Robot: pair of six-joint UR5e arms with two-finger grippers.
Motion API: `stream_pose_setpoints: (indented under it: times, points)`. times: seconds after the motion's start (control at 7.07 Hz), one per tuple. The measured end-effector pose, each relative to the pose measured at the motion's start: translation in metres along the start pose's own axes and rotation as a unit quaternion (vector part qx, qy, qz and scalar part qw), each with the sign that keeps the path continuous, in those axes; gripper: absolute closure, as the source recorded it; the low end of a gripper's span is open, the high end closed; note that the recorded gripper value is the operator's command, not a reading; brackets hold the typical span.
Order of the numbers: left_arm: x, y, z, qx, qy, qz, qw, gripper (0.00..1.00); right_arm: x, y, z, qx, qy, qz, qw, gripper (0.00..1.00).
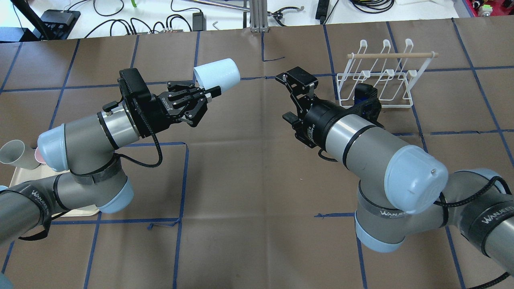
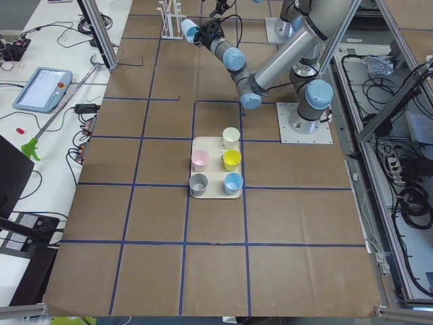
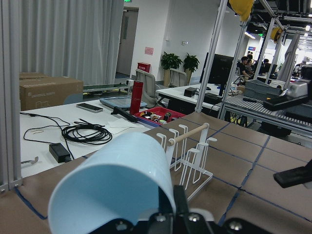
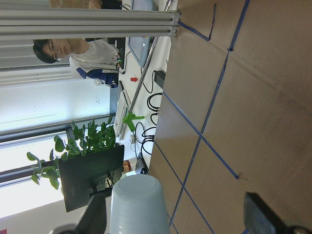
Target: Transfer IKEA cup to right arm and place on rack
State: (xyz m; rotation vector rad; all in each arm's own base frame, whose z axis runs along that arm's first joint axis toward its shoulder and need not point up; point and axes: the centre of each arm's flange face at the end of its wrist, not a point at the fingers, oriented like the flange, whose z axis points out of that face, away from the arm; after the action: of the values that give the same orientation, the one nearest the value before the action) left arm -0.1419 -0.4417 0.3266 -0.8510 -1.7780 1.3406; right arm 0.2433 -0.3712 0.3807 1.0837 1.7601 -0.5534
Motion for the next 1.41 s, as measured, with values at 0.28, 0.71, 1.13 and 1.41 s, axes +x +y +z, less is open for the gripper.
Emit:
stream_pose_setpoints:
  times: [0.28,0.71,1.13,1.41]
  points:
    - [0.011,0.002,0.014,-0.010,0.006,0.002,0.9999,1.00,-0.009,0.003,0.002,0.000,-0.005,-0.003,1.0000,0.01]
    - [0.017,0.004,0.022,-0.017,0.007,0.002,0.9998,1.00,-0.015,0.010,0.011,-0.014,-0.022,-0.014,0.9996,0.01]
    - [0.018,0.004,0.023,-0.017,0.008,0.003,0.9998,1.00,-0.015,0.016,0.031,-0.021,-0.018,-0.019,0.9994,0.02]
    - [0.018,0.004,0.023,-0.018,0.008,0.002,0.9998,1.00,-0.017,0.015,0.051,-0.025,-0.011,-0.019,0.9994,0.02]
